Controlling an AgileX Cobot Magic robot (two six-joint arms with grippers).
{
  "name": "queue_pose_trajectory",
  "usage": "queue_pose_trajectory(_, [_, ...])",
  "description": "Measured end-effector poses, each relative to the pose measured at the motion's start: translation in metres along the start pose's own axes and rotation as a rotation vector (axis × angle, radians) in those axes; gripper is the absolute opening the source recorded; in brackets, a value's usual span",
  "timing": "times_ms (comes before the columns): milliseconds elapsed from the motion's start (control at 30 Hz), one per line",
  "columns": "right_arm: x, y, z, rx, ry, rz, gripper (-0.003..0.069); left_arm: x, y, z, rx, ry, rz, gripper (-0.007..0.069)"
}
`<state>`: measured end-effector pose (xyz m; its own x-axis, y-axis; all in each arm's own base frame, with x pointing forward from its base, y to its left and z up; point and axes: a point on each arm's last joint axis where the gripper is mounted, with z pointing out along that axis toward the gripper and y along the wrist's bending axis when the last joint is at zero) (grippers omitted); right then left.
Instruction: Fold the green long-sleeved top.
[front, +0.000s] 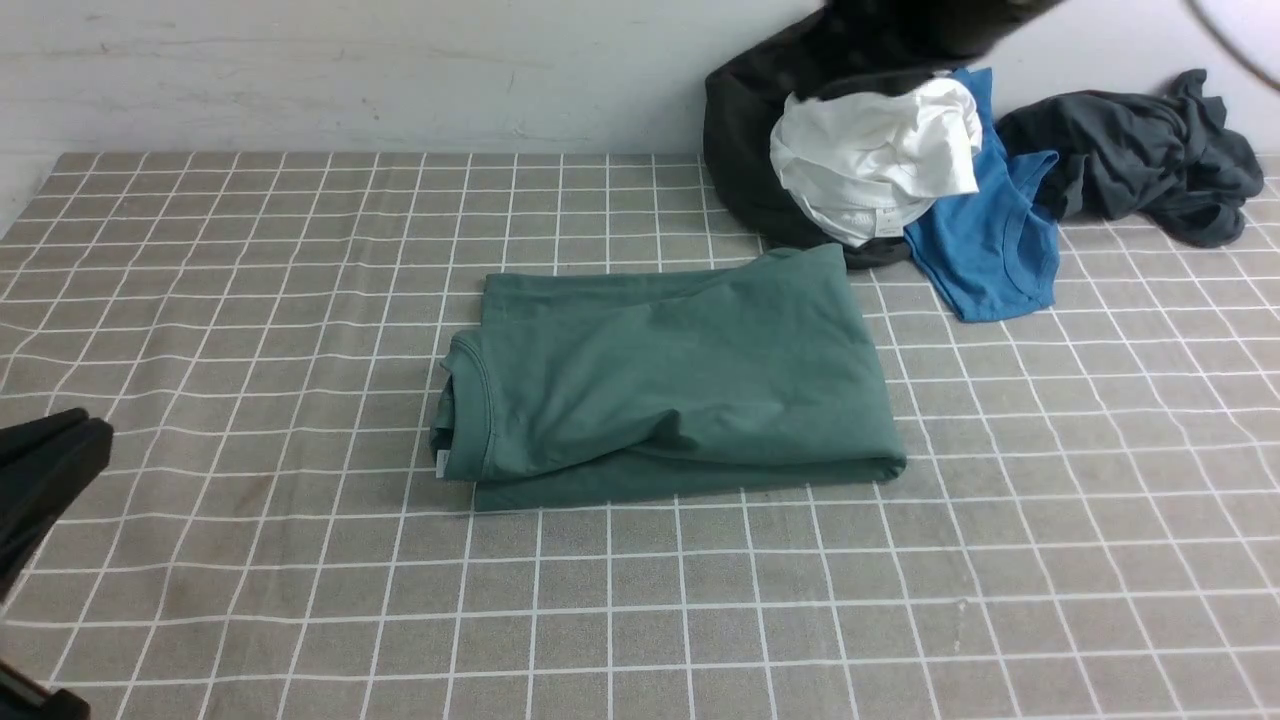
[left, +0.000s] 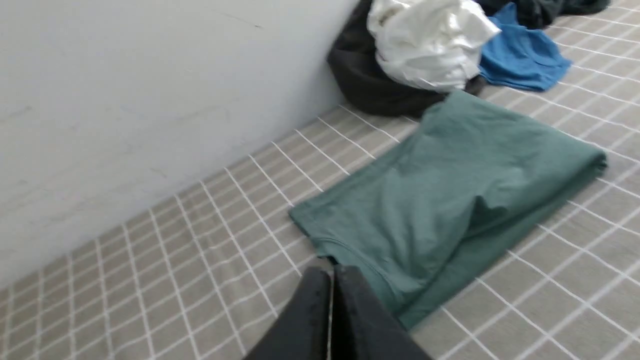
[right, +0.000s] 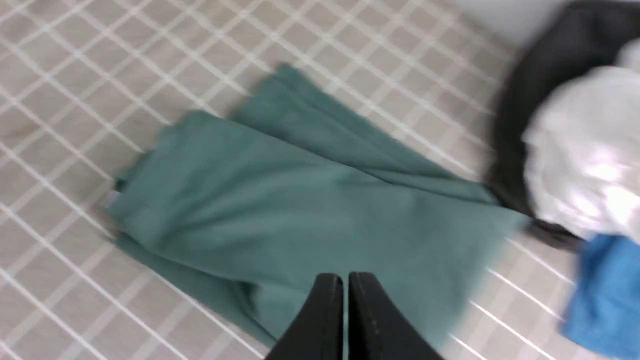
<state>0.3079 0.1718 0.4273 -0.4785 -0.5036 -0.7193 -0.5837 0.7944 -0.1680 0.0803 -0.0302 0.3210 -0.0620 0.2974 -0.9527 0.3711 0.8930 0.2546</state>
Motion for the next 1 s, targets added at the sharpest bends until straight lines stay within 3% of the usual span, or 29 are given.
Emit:
queue_pose_trajectory(100, [0.036, -0.008, -0.036, 0.066, -0.019, 0.000, 0.0009, 0.025, -0.002, -0.001, -0.079, -0.042, 0.007, -0.0007])
queue_pose_trajectory(200, [0.064, -0.003, -0.050, 0.081, -0.059, -0.005, 0.0009, 0.034, -0.002, -0.001, -0.111, -0.060, 0.005, -0.0007])
queue_pose_trajectory(300, [0.116, 0.012, -0.073, 0.079, -0.184, 0.029, 0.0009, 0.038, -0.002, -0.002, -0.137, -0.090, 0.001, -0.0007])
queue_pose_trajectory(600, [0.254, 0.047, -0.101, 0.110, -0.606, 0.113, 0.0009, 0.038, -0.008, -0.003, -0.067, -0.093, -0.048, -0.0007])
queue_pose_trajectory(800, [0.316, 0.062, -0.096, 0.127, -0.820, 0.154, 0.0009, 0.040, -0.010, -0.002, -0.044, -0.072, -0.051, -0.0007])
queue_pose_trajectory(833, [0.317, 0.062, -0.097, 0.320, -0.799, 0.217, 0.0009, 0.040, -0.010, -0.002, -0.043, -0.072, -0.051, -0.0007])
queue_pose_trajectory(867, [0.325, 0.064, -0.095, 0.128, -0.858, 0.165, 0.0009, 0.040, -0.010, -0.002, -0.041, -0.069, -0.051, -0.0007])
queue_pose_trajectory(900, [0.332, 0.066, -0.092, 0.237, -0.861, 0.216, 0.0009, 0.041, -0.010, -0.002, -0.037, -0.066, -0.051, -0.0007])
queue_pose_trajectory(933, [0.340, 0.067, -0.087, 0.120, -0.906, 0.203, 0.0009, 0.041, -0.011, -0.002, -0.029, -0.059, -0.051, -0.0007])
queue_pose_trajectory(1000, [0.348, 0.069, -0.080, 0.109, -0.901, 0.231, 0.0009, 0.041, -0.011, -0.002, -0.026, -0.055, -0.051, -0.0007])
